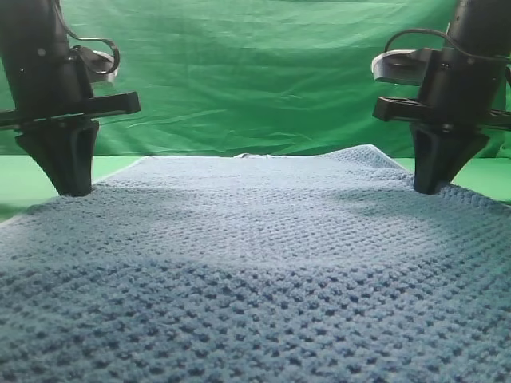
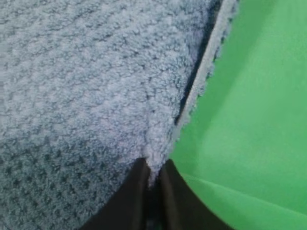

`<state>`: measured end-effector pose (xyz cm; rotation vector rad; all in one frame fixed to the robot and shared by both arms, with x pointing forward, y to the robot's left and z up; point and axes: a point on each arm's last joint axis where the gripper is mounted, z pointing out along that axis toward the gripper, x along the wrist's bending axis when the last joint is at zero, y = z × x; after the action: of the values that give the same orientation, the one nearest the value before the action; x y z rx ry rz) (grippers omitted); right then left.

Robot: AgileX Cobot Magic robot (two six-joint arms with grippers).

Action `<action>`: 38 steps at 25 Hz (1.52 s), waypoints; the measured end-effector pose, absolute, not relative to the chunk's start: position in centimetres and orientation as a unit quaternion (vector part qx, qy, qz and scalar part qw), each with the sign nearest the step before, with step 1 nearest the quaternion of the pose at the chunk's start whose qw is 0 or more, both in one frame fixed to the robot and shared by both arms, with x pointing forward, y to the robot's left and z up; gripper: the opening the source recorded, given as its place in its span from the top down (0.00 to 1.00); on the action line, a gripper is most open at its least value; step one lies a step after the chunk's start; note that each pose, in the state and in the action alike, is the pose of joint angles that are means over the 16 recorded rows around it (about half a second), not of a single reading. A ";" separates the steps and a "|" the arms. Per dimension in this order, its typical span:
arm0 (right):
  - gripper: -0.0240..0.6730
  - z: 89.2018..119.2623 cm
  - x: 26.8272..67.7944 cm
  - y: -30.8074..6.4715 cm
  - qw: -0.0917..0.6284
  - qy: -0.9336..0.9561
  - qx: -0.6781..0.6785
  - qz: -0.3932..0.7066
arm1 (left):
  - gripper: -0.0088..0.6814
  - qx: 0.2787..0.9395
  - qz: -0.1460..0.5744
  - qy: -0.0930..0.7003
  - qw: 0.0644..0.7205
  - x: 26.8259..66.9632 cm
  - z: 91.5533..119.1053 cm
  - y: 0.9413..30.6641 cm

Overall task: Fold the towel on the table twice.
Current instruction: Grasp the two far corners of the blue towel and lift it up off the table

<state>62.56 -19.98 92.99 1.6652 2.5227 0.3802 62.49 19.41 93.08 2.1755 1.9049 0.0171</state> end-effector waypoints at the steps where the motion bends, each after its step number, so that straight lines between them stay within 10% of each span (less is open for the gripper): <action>1: 0.86 93.1 62.5 -20.0 0.047 0.827 0.546 0.125 | 0.83 0.746 0.005 0.654 0.124 62.5 93.1 19.4; 11: 0.97 96.5 62.0 -20.1 0.078 0.825 0.538 0.152 | 0.99 0.743 0.013 0.650 0.158 62.9 96.6 19.0; 38: 0.97 119.6 59.7 -20.7 0.261 0.765 0.484 0.336 | 0.99 0.702 0.203 0.562 0.386 57.4 120.4 20.4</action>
<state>59.70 -20.71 119.56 1.3091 2.0698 0.9108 57.44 20.44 120.40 1.7888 1.4317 0.5182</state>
